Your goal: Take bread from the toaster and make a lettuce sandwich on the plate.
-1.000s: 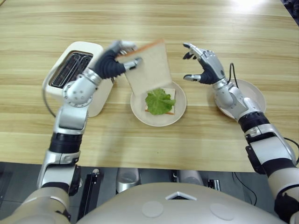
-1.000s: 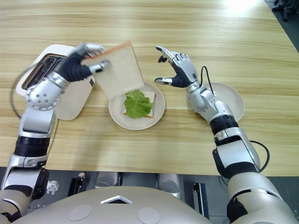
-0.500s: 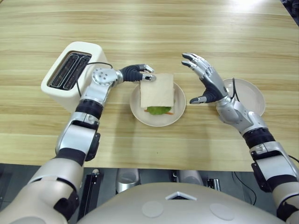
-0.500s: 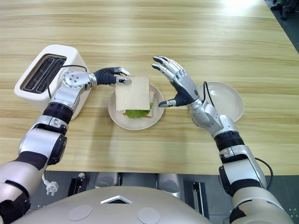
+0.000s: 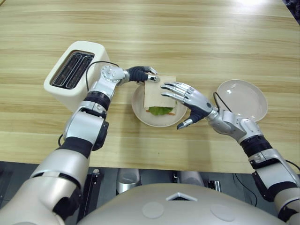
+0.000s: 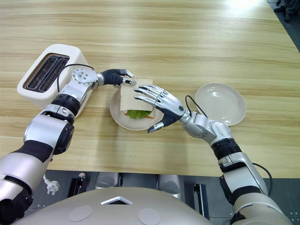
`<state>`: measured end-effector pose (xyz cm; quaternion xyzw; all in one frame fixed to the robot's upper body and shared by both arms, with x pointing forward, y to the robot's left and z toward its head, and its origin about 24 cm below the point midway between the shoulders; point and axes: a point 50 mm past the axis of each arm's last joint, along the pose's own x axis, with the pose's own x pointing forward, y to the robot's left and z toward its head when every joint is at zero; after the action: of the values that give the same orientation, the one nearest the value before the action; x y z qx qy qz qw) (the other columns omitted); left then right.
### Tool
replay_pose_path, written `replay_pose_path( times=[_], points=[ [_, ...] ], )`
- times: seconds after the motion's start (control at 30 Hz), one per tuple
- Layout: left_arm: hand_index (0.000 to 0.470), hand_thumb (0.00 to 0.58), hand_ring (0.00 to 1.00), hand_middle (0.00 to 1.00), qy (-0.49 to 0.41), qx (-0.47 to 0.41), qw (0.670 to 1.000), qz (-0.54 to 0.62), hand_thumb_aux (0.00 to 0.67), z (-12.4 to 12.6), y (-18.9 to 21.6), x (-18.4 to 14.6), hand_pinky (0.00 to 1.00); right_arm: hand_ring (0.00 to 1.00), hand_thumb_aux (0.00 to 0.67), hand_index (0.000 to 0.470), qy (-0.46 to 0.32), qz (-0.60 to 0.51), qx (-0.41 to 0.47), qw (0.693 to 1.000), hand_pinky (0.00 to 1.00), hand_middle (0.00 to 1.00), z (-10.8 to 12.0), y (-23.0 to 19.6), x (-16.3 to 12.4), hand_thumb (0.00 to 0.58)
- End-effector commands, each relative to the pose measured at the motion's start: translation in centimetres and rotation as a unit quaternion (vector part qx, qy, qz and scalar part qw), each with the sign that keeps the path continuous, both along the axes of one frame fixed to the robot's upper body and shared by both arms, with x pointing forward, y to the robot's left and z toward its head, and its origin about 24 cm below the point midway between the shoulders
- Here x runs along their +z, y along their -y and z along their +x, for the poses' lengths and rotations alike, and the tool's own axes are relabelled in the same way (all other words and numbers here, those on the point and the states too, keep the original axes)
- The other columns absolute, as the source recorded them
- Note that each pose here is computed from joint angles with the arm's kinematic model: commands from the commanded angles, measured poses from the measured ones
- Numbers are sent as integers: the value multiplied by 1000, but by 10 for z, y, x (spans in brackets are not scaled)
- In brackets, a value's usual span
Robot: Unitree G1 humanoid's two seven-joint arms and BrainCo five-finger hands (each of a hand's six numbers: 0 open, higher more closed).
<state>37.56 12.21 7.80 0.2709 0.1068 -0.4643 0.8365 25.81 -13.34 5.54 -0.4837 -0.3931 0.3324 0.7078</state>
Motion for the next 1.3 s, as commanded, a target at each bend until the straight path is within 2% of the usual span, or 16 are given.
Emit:
replay_pose_path(
  times=[0.03, 0.5, 0.77, 0.8, 0.83, 0.87, 0.9, 0.93, 1.1, 1.23, 1.27, 1.3],
  points=[
    [460, 580, 1000, 1000, -12, -5, 1000, 16, 670, -6, 2, -13, 1000, 0, 0, 0, -3, -35, 13, 999, 0, 0, 1, -9, -5, 0],
    [460, 580, 1000, 1000, 37, 2, 999, 14, 670, -7, 21, -18, 1000, 0, 0, 0, -40, -99, 9, 994, 0, 0, 7, -26, -23, 0],
    [460, 580, 1000, 1000, 59, -2, 998, 31, 670, -6, 22, -16, 1000, 0, 0, 0, -158, -197, -24, 967, 0, 0, 9, -15, -53, 0],
    [413, 574, 1000, 1000, 64, -2, 997, 35, 602, -6, 22, -15, 1000, 0, 0, 0, -171, -205, -22, 963, 0, 0, 8, -15, -55, 0],
    [316, 523, 1000, 1000, 71, -2, 997, 39, 460, -6, 22, -14, 1000, 0, 0, 0, -184, -212, -19, 960, 0, 0, 6, -16, -58, 0],
    [316, 523, 1000, 1000, 80, -3, 996, 45, 460, -5, 23, -13, 1000, 0, 0, 0, -193, -215, -16, 957, 0, 0, 4, -17, -59, 0],
    [170, 349, 1000, 1000, 88, -4, 995, 50, 247, -5, 23, -13, 1000, 0, 0, 0, -199, -217, -13, 956, 0, 0, 3, -17, -59, 0],
    [0, 0, 1000, 1000, 96, -4, 994, 55, 0, -4, 24, -12, 1000, 0, 0, 0, -204, -218, -12, 954, 0, 0, 3, -17, -59, 0],
    [0, 0, 1000, 1000, 149, -8, 984, 98, 0, -2, 23, -7, 1000, 0, 0, 0, -212, -209, -12, 955, 0, 0, 4, -16, -55, 0],
    [0, 0, 1000, 1000, 250, 4, 954, 166, 0, 6, 20, 5, 1000, 0, 0, 0, -216, -208, -10, 954, 0, 0, 3, -17, -54, 0],
    [0, 0, 1000, 1000, 298, 14, 933, 199, 0, 11, 18, 12, 1000, 0, 0, 0, -217, -208, -10, 954, 0, 0, 3, -17, -54, 0],
    [0, 0, 1000, 1000, 369, 33, 896, 245, 0, 18, 14, 24, 1000, 0, 0, 0, -218, -207, -12, 954, 0, 0, 3, -16, -54, 0]
  ],
)
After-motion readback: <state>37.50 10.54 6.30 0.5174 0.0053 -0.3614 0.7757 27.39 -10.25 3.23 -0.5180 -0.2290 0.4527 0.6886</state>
